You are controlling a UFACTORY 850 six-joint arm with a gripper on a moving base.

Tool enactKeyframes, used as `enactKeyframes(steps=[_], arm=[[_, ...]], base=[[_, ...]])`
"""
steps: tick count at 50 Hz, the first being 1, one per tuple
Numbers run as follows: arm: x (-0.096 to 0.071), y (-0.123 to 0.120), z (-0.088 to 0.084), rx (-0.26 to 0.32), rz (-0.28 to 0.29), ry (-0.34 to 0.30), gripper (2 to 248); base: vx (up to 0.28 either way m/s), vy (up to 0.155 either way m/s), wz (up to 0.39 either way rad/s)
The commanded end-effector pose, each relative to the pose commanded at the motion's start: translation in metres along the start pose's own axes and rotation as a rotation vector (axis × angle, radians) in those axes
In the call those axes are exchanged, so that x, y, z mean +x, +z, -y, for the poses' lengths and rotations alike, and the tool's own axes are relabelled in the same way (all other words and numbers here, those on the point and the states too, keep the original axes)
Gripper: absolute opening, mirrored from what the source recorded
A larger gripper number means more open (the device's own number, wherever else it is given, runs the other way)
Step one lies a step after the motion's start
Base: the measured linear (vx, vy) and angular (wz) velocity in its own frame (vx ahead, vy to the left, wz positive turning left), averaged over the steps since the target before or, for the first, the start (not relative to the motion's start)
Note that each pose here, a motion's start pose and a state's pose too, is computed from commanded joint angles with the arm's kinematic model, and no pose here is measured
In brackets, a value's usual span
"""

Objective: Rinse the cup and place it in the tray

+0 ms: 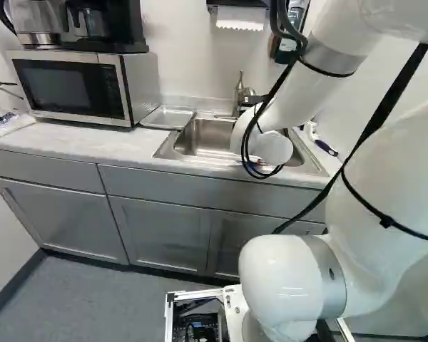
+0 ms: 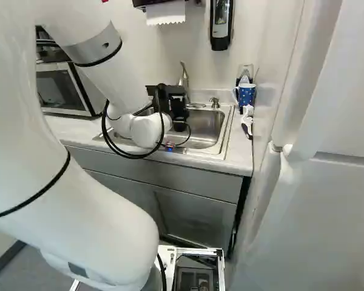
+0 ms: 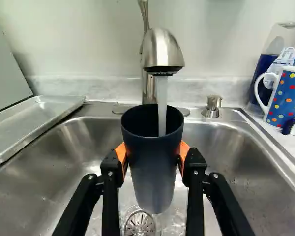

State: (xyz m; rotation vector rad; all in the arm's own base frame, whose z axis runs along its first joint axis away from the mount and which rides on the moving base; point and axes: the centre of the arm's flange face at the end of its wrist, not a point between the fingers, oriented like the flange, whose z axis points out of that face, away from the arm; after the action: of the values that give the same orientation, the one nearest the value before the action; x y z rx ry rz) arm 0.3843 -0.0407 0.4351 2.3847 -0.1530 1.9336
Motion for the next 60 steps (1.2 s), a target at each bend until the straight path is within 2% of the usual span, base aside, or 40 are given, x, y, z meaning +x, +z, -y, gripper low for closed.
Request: enactKeyframes(steps=[60], arm=[[0.0,0.0,0.0,0.0,0.0,0.0,122]], base=[[0.0,0.0,0.0]])
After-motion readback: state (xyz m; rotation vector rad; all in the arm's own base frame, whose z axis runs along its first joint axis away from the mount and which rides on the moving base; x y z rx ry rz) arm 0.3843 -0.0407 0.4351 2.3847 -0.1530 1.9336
